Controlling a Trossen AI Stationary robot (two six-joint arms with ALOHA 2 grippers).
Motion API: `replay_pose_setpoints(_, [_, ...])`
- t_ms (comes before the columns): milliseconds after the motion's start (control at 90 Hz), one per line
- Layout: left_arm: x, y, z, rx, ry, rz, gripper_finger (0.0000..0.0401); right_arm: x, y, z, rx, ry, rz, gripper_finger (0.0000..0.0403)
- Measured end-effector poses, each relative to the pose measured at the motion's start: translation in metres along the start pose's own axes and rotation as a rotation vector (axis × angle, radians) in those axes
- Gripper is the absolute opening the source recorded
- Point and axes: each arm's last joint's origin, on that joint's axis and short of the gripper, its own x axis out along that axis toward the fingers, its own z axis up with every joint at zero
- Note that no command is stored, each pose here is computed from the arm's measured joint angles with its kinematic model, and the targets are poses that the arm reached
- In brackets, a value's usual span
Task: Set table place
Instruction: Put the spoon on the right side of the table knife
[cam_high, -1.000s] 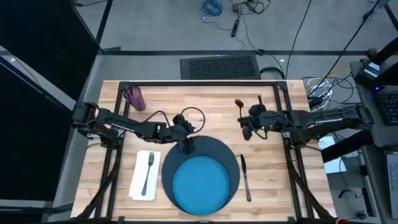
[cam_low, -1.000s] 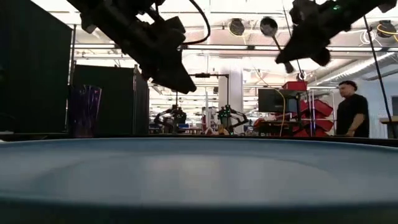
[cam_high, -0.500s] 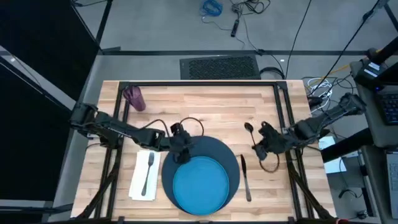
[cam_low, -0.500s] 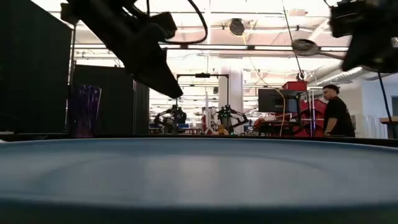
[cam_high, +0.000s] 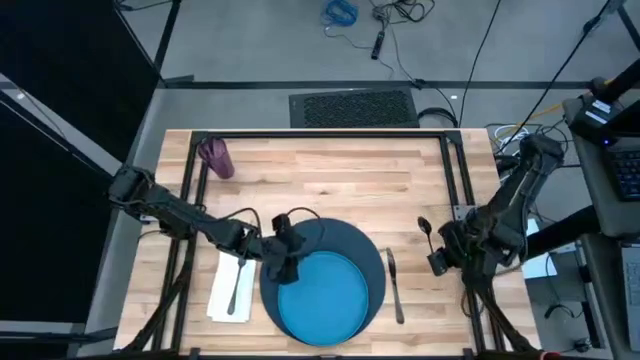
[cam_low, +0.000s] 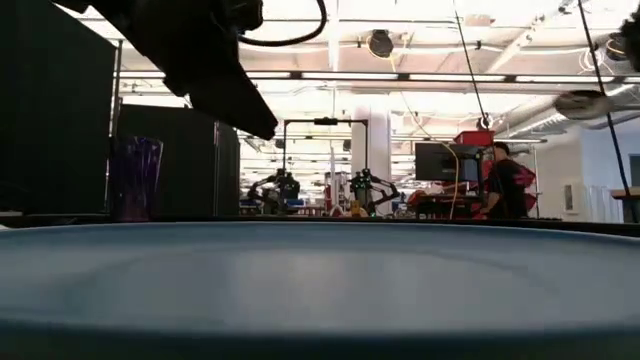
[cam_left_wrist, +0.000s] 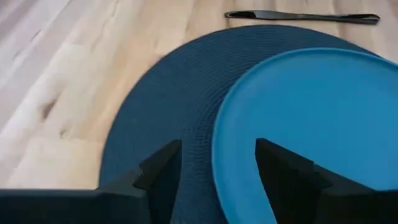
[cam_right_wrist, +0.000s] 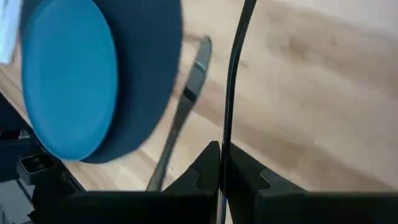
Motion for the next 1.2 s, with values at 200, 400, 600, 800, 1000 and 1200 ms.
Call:
replay_pose_setpoints(200, [-0.003, -0.007, -0.002, 0.008, -0.016, 0.005, 0.0190, 0.017, 0.018, -0.024, 0.038, 0.056, 0.075, 0.0000])
replay_pose_setpoints(400, [-0.005, -0.012, -0.003, 0.016, -0.024, -0.004, 0.0190, 0.040, 0.026, -0.037, 0.050, 0.079, 0.016, 0.0000])
replay_pose_setpoints(600, [-0.010, -0.022, -0.006, 0.035, -0.029, -0.032, 0.0190, 0.065, 0.030, -0.050, 0.062, 0.111, -0.042, 0.0000])
replay_pose_setpoints(800, [-0.012, -0.028, -0.008, 0.046, -0.038, -0.052, 0.0190, 0.093, 0.030, -0.056, 0.066, 0.070, -0.101, 0.0000])
replay_pose_setpoints(1000, [-0.012, -0.028, -0.008, 0.021, -0.038, -0.051, 0.0190, 0.095, 0.031, -0.062, 0.059, 0.088, -0.088, 0.0000])
replay_pose_setpoints(1200, [-0.014, -0.031, -0.009, 0.028, -0.037, -0.062, 0.0190, 0.092, 0.025, -0.068, 0.036, 0.167, -0.153, 0.0000])
